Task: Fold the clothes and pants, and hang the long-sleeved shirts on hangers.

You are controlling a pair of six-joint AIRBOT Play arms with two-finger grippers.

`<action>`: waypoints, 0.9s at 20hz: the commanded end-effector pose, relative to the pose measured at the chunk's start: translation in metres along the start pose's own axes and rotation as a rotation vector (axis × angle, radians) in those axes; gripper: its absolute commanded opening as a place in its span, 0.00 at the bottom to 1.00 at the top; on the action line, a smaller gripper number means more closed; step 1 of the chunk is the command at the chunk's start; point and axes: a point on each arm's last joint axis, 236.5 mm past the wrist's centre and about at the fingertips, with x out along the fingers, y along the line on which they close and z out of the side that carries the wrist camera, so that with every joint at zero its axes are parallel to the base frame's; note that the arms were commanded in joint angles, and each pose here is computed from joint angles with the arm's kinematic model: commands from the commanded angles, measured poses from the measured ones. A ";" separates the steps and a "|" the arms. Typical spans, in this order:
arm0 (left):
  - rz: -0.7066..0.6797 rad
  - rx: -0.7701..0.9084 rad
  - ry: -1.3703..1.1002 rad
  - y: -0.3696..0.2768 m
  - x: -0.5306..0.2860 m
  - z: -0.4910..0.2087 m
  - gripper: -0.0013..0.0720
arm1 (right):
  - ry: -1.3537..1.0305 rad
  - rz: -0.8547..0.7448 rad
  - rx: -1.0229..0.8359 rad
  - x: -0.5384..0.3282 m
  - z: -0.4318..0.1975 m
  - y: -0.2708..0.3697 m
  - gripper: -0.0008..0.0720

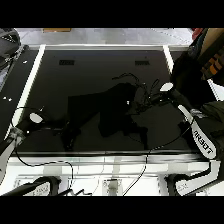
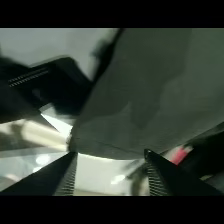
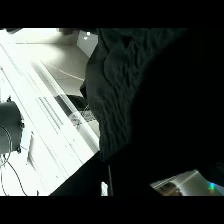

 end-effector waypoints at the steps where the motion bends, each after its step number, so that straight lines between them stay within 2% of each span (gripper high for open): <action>1: -0.030 -0.072 -0.080 -0.002 0.013 0.023 0.61 | -0.001 0.000 -0.001 0.000 0.000 0.000 0.04; 2: -0.040 -0.081 -0.098 -0.004 0.013 0.027 0.45 | -0.002 -0.001 -0.001 -0.001 0.001 0.000 0.04; 4: -0.049 -0.023 -0.107 -0.007 0.012 0.029 0.02 | 0.003 -0.006 -0.002 -0.001 -0.001 -0.001 0.04; 8: -0.073 0.182 -0.157 -0.024 -0.007 0.038 0.03 | 0.165 -0.094 -0.042 -0.010 -0.035 -0.017 0.04; 12: -0.137 0.261 -0.271 -0.056 -0.048 0.053 0.03 | 0.310 -0.269 -0.068 -0.039 -0.069 -0.048 0.04; 18: -0.194 0.381 -0.430 -0.085 -0.102 0.066 0.03 | 0.095 -0.351 0.016 -0.095 -0.045 -0.075 0.04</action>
